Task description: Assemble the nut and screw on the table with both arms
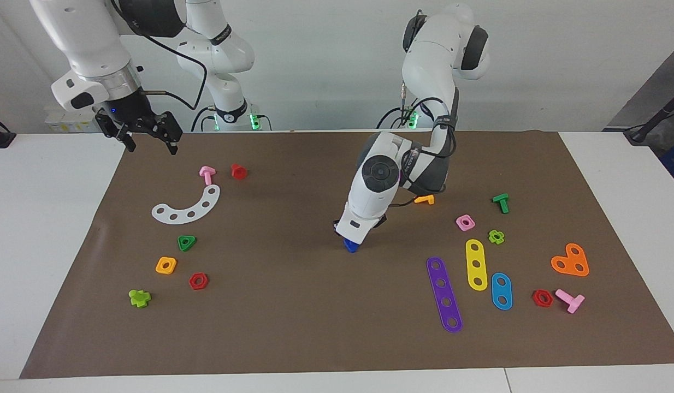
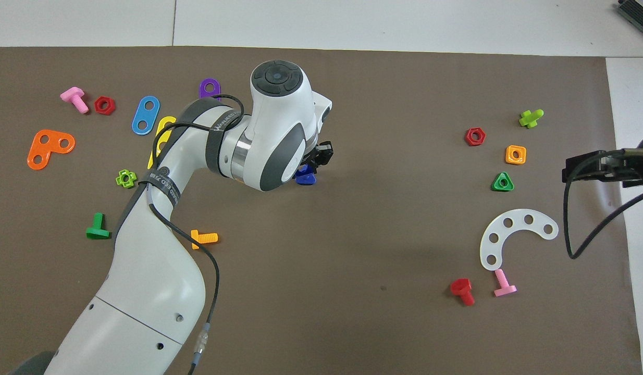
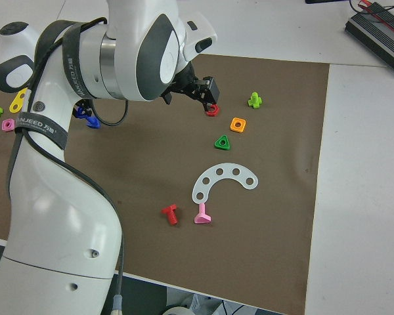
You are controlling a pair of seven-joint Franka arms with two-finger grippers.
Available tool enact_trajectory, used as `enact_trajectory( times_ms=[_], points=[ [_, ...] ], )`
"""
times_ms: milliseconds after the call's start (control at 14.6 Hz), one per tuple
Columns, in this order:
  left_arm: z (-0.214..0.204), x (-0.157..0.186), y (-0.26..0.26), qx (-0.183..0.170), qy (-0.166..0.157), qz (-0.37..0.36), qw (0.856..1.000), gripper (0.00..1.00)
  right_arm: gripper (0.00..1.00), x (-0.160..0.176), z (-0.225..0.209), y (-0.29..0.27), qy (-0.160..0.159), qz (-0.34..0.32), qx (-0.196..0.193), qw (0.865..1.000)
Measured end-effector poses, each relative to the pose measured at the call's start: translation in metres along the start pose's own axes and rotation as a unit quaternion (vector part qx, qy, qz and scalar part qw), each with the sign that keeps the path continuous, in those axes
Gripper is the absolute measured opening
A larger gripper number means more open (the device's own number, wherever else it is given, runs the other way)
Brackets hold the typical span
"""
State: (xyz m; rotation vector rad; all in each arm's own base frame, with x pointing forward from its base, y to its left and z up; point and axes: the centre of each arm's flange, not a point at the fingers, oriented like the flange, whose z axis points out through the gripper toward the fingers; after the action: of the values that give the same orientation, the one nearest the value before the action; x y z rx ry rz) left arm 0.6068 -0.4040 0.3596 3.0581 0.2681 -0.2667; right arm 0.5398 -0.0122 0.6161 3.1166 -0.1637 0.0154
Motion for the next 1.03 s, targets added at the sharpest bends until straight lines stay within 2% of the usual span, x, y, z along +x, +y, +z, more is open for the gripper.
enact_trajectory(
  times_ms=[1027],
  points=[
    [0.009, 0.008, -0.001, -0.009, 0.011, -0.005, 1.000, 0.48, 1.00, 0.000, 0.000, 0.000, 0.000, 0.000, 0.000, 1.000]
  ],
)
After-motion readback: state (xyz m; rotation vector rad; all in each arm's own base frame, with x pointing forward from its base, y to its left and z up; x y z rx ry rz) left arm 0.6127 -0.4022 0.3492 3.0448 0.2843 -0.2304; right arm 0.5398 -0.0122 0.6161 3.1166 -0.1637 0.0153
